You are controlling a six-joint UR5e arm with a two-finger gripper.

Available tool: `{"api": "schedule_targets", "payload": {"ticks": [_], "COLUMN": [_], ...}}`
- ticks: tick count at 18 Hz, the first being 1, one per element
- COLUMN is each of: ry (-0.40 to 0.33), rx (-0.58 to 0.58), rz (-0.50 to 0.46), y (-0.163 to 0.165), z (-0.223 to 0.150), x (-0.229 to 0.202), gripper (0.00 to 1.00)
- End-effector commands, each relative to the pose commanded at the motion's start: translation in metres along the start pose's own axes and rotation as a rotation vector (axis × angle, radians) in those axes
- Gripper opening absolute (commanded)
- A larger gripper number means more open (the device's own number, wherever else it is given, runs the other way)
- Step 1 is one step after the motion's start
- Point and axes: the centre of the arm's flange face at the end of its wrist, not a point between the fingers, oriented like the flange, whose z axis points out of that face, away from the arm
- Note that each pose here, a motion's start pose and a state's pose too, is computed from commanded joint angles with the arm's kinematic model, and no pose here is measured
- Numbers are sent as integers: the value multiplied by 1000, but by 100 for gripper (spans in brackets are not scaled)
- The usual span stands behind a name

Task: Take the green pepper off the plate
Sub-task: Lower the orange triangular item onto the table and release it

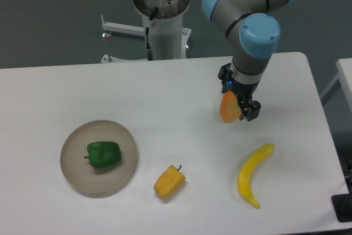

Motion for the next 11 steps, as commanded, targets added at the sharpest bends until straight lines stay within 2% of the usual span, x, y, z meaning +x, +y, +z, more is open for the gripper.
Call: {"api": "schedule_targets", "payload": {"ticks": [4, 7, 11], "ry": [-4, 2, -5], "rx": [11, 16, 18], "rz": [-9, 40, -20], "y": [-4, -49, -114], "z": [-3, -1, -8], "x": [3, 15, 37], "gripper": [100, 100, 100]}}
